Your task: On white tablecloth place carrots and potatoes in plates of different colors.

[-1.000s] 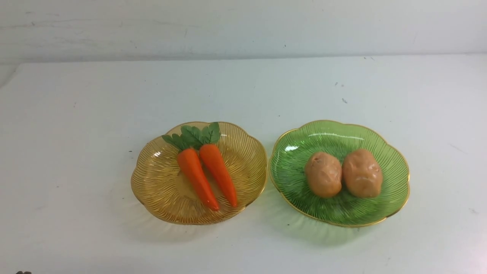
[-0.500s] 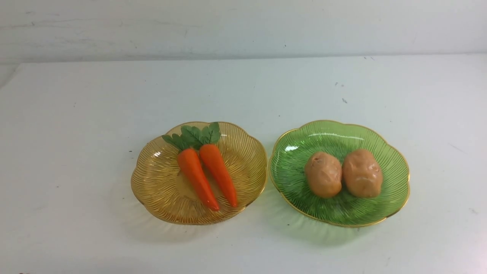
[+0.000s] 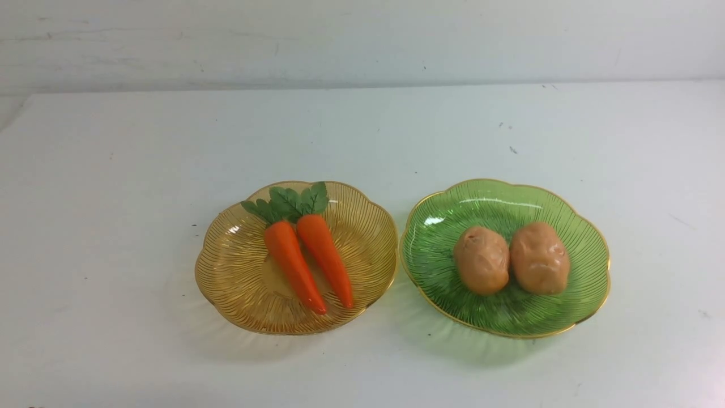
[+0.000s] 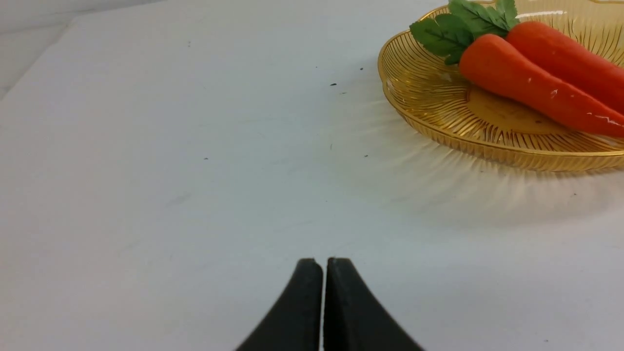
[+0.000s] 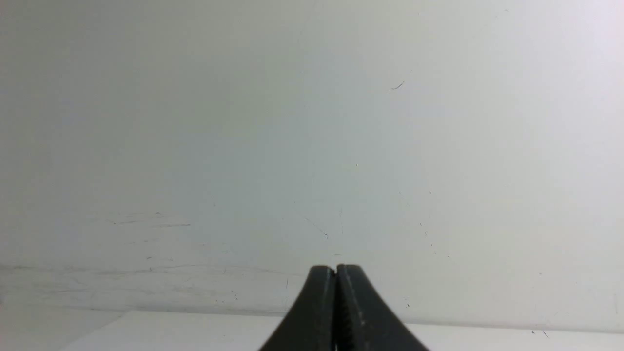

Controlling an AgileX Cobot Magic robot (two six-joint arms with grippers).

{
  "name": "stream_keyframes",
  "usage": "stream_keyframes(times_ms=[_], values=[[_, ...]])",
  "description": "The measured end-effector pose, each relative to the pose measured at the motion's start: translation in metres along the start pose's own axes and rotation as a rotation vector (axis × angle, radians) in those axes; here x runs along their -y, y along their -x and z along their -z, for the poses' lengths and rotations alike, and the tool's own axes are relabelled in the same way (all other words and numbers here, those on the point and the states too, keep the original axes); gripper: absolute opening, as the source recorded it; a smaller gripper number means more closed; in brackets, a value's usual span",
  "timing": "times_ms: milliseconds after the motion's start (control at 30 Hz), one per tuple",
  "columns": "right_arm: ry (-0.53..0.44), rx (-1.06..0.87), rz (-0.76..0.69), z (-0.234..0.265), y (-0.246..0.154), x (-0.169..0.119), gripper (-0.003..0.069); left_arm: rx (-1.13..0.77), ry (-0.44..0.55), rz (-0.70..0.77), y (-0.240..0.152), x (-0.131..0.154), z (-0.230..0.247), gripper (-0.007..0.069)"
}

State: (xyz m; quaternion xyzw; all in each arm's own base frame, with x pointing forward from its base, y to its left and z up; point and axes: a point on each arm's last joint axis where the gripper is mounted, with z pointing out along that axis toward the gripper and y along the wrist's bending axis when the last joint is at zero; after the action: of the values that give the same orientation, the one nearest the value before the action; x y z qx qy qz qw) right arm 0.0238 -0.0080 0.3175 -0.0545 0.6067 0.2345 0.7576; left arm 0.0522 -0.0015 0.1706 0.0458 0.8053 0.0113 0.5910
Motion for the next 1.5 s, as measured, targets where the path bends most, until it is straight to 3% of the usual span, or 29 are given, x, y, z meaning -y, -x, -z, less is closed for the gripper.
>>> stream_keyframes(times_ms=[233, 333, 833, 867, 1000, 1033, 1067, 1100, 1200, 1333, 1500], values=[[0.191, -0.008, 0.067, -0.001, -0.011, -0.016, -0.0015, 0.000, 0.000, 0.001, 0.000, 0.000, 0.000, -0.0003], [0.229, 0.006, 0.091, -0.002, -0.018, -0.019, -0.0015, 0.000, 0.000, 0.001, 0.000, 0.000, 0.000, -0.0003], [0.226, -0.060, 0.144, -0.005, -0.036, -0.017, -0.0015, 0.000, 0.000, 0.001, 0.000, 0.000, 0.000, -0.0003], [0.214, -0.075, 0.150, -0.005, -0.040, -0.016, -0.0015, 0.000, 0.000, 0.001, 0.000, 0.000, 0.000, -0.0003], [-0.043, -0.182, 0.218, -0.008, -0.080, 0.001, -0.0015, 0.000, 0.000, 0.002, 0.000, 0.000, 0.000, -0.0003], [-0.055, -0.188, 0.220, -0.008, -0.082, 0.002, -0.0015, 0.000, 0.000, 0.002, 0.000, 0.000, 0.000, -0.0003], [-0.185, -0.264, 0.233, -0.006, -0.110, 0.015, -0.0015, -0.001, 0.000, 0.002, 0.000, 0.000, 0.000, -0.0003], [-0.185, -0.264, 0.233, -0.006, -0.110, 0.015, -0.0015, -0.001, 0.000, 0.002, 0.000, 0.000, 0.000, -0.0003], [-0.323, -0.372, 0.227, 0.000, -0.133, 0.027, -0.0015, -0.001, 0.000, 0.002, 0.000, 0.000, 0.000, -0.0003], [-0.432, -0.439, 0.231, 0.005, -0.139, 0.034, -0.0015, -0.001, 0.000, 0.001, 0.000, 0.000, 0.000, -0.0003], [-0.471, -0.440, 0.251, 0.006, -0.138, 0.036, -0.0015, -0.001, 0.000, -0.001, 0.000, 0.000, 0.000, -0.0003]])
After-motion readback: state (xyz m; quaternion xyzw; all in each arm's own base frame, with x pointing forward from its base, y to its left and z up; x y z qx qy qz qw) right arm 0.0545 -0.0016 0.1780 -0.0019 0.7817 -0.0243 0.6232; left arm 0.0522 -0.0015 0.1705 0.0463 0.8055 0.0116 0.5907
